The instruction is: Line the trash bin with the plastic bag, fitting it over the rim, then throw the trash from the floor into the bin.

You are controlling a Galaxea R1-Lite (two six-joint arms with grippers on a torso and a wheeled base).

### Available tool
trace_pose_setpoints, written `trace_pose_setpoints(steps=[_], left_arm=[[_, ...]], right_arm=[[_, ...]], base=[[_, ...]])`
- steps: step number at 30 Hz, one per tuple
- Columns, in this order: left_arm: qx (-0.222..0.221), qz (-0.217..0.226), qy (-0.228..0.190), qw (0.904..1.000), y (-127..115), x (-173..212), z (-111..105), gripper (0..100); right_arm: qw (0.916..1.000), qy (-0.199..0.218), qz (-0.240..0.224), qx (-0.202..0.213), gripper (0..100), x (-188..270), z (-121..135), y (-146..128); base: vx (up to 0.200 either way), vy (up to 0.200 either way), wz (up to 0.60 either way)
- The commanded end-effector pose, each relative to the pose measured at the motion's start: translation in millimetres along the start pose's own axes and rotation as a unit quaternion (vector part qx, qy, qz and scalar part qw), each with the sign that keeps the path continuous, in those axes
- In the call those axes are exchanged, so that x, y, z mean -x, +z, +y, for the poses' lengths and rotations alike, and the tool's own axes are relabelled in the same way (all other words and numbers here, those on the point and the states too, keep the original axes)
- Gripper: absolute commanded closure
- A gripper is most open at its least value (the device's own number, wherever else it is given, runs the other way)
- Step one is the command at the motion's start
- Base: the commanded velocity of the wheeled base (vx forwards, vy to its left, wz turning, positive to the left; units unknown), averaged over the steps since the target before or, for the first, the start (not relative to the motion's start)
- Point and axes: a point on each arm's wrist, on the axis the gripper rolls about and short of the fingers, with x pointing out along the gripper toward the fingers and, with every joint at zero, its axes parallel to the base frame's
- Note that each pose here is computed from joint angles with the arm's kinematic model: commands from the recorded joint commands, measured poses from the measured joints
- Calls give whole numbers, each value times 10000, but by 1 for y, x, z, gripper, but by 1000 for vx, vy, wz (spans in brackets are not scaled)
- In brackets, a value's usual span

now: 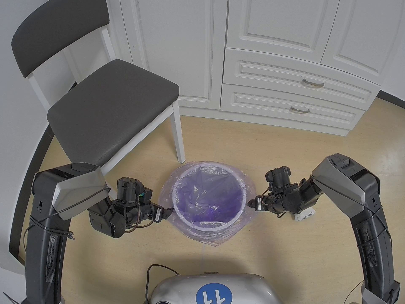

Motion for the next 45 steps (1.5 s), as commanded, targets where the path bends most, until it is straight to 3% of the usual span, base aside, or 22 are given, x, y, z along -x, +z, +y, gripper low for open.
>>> trace_pose_setpoints(steps=[1, 7, 16, 20, 24, 30, 33, 35, 39, 45], left_arm=[[99, -11, -151, 9998, 1, 8, 7, 0], [115, -303, -844, 9959, 27, 54, 10, 0], [56, -442, -451, 9980, 40, 63, 18, 0], [81, -386, -305, 9988, 34, 48, 21, 0], [156, -210, 235, 9994, 16, 12, 28, 0], [395, -176, 417, 9982, -3, -24, 23, 0], [793, -375, 313, 9957, 9, -35, 14, 0], [796, -428, 330, 9954, 14, -44, 16, 0], [666, -47, 645, 9957, 26, -67, 27, 0], [677, 112, 597, 9959, 21, -93, 26, 0]], right_arm=[[10000, 34, -24, -4, 0, 18, -1, 6], [9991, 290, -51, 293, 0, 63, -5, 16], [9979, 349, -332, 430, 0, 66, -6, 17], [9979, 355, -354, 421, 0, 66, -5, 19], [9979, 333, -375, 401, 0, 65, -7, 20], [9980, 294, -399, 385, 0, 64, -7, 21], [9979, 282, -447, 361, 0, 66, -9, 24], [9979, 280, -463, 355, 0, 66, -10, 25], [9970, 272, -658, 311, 0, 67, -14, 32], [9967, 295, -698, 277, 0, 65, -18, 33]], base=[[0, 0, 0], [0, 0, 0], [0, 0, 0], [0, 0, 0], [0, 0, 0], [0, 0, 0], [0, 0, 0], [0, 0, 0], [0, 0, 0], [0, 0, 0]])
